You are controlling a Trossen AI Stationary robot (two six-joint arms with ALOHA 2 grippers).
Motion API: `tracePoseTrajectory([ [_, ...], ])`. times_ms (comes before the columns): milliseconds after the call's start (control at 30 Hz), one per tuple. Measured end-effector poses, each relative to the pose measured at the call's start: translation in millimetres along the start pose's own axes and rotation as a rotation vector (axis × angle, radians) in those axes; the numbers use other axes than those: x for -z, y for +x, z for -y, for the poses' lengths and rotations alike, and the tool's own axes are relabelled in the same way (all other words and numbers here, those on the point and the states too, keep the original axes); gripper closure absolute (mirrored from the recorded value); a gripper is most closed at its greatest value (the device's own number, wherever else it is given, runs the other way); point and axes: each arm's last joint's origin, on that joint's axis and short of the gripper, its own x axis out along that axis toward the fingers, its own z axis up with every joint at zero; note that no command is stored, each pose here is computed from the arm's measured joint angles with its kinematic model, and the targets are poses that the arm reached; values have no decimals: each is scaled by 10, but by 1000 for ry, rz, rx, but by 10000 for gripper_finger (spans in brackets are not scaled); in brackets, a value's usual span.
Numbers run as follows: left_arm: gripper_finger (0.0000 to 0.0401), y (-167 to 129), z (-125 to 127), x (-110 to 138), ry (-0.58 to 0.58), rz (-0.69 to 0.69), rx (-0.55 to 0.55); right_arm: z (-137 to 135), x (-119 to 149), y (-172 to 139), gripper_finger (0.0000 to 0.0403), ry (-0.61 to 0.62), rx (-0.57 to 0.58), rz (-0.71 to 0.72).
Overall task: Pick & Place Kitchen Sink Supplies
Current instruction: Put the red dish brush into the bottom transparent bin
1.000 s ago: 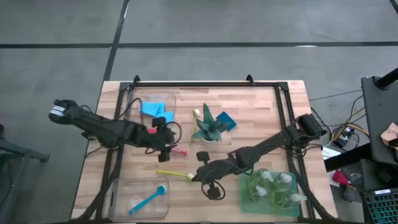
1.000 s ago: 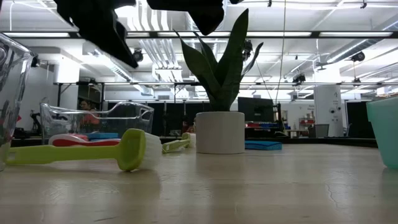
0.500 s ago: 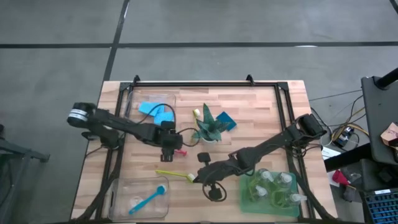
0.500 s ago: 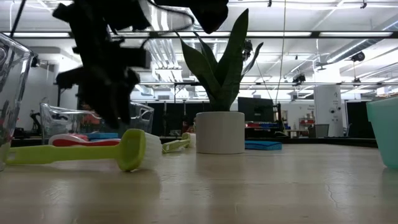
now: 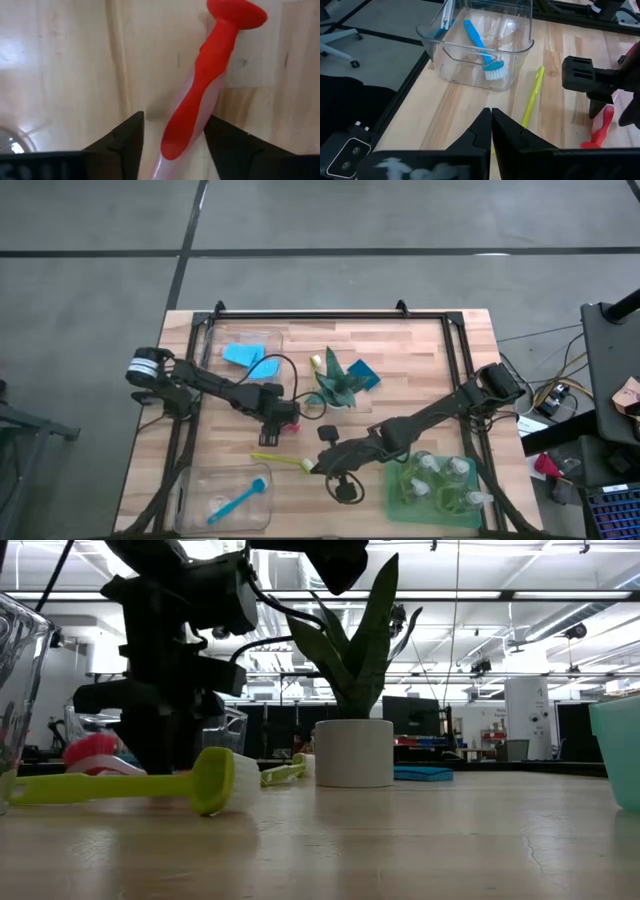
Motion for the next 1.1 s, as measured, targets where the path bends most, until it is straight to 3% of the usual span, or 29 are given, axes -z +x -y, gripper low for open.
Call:
tracePoseTrajectory([
  [267, 325, -3, 4, -11, -4, 9, 12, 0, 1, 0, 394, 0, 0, 0],
  [600, 325, -291, -18, -148, -7, 18, 9, 0, 1, 0, 394, -7, 0, -1],
  [900, 325, -927, -19, -244, -153, -63, 66, 8, 33, -31, 394, -29, 5, -51],
  [1100, 325, -1413, 206, -235, -216, -13, 172, 16, 82, -50, 394, -69, 9, -112],
])
